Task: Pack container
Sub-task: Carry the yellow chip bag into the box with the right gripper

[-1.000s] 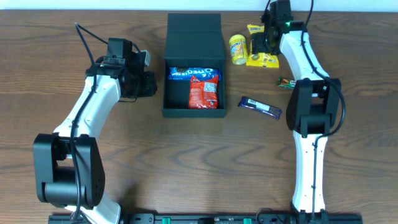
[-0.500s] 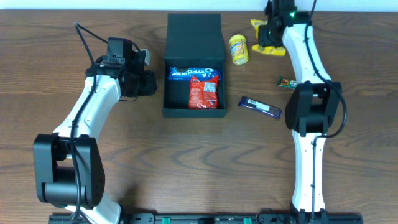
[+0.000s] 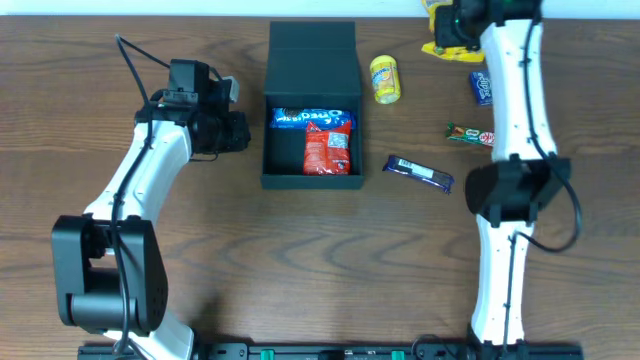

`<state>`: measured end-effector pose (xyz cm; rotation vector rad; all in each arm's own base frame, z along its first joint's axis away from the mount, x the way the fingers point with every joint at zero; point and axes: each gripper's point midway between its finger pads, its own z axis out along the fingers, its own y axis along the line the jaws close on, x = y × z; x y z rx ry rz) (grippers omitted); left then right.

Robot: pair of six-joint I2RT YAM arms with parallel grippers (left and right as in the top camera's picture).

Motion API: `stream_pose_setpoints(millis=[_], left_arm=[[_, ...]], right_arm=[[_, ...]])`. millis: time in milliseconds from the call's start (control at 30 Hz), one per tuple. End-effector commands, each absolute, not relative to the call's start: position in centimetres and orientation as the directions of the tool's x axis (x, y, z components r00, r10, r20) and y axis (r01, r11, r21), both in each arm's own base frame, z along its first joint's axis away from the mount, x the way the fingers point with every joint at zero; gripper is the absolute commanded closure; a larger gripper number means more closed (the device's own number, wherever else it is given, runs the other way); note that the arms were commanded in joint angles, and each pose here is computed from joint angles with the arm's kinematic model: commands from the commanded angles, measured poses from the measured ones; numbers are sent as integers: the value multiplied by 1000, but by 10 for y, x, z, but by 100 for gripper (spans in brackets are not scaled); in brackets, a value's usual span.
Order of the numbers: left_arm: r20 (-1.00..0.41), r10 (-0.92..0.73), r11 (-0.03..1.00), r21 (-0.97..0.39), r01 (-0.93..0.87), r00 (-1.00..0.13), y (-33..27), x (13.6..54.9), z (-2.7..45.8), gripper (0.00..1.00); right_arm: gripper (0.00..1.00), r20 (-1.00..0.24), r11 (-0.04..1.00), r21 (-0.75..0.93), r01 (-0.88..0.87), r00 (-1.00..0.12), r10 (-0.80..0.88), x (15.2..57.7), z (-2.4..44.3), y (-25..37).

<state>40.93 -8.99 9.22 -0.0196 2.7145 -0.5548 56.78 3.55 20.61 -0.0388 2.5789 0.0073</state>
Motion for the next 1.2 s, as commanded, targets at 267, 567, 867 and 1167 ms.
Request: stream_pose_setpoints(millis=[267,567,867,1167], left_arm=[[-430,-56,925,-362,115,-901,-87,421,111,85],[-453,-51,926,-354,127,-890,-86,426,113,84],[-451,-68,934,-341,101,-890,-75,427,112,84],[-448,-95,937,-342,73,-889,-62,429,112,84]], right_arm=[[88,-504,966,205,-155,-863,-32,465,255,113],[95,-348,987,122,-101,-936,-53,425,175,204],[94,-205,990,132,-48,-979,-20,401,115,252],[94,-184,993,115,-21,-983,1,404,92,258]])
